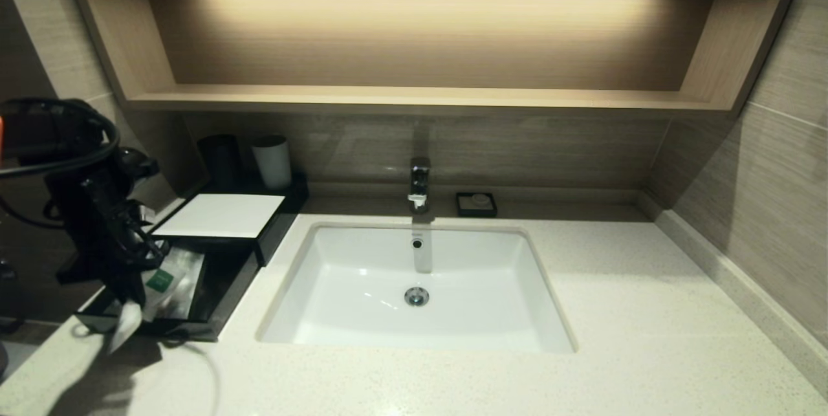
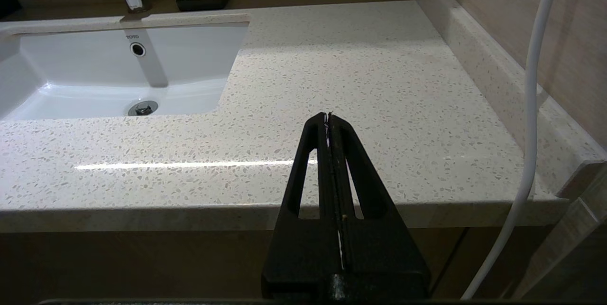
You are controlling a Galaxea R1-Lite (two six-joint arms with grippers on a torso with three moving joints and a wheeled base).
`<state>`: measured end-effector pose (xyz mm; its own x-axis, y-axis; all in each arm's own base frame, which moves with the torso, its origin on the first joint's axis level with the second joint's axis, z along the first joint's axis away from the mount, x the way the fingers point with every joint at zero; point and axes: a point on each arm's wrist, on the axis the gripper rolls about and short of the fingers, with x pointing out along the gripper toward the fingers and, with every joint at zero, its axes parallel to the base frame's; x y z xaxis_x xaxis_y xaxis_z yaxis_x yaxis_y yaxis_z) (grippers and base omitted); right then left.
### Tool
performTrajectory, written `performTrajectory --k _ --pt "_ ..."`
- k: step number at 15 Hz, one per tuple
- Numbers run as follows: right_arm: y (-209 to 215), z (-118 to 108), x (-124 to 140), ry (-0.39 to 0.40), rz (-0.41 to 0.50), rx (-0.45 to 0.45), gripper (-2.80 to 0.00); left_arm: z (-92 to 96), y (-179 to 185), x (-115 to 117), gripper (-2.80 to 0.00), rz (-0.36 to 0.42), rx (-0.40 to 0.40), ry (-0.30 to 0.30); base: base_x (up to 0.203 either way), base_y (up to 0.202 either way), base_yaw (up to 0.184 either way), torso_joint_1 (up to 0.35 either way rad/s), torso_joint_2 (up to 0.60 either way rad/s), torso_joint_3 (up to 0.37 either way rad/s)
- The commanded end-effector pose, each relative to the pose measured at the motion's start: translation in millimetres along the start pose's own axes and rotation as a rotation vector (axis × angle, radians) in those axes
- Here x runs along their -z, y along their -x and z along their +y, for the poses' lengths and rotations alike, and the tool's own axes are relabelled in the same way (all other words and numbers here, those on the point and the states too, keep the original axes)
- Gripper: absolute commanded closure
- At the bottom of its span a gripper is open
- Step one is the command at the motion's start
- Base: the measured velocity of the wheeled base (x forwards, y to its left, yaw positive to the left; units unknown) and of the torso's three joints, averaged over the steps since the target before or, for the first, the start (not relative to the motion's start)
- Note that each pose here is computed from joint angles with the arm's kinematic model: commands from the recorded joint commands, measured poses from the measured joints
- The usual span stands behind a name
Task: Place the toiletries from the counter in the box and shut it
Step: Place the bathroom toiletry into the drawer
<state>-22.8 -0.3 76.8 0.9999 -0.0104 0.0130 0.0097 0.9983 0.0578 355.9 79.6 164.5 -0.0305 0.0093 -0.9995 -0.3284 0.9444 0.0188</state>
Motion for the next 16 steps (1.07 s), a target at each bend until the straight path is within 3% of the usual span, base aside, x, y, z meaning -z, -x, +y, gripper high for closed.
performTrajectory --k 1,5,9,16 --pt "0 0 0 -0.001 -0.001 0.0 0.0 -5.5 -16 -11 0.0 0.007 -0.001 -0.012 0.0 0.0 0.0 0.0 0.0 0.0" --pt "0 0 0 -0.001 -0.001 -0.001 0.0 -12.5 -15 -24 0.0 -0.119 0.044 -0.031 0.0 0.0 0.0 0.0 0.0 0.0" --pt "0 0 0 -0.001 -0.001 -0.001 0.0 -22.0 -7 -26 0.0 -0.194 0.055 -0.063 0.0 0.0 0.0 0.0 0.0 0.0" --pt "0 0 0 -0.001 -0.001 0.0 0.0 -28.5 -16 -28 0.0 -0.167 0.054 -0.08 0.0 0.0 0.0 0.0 0.0 0.0"
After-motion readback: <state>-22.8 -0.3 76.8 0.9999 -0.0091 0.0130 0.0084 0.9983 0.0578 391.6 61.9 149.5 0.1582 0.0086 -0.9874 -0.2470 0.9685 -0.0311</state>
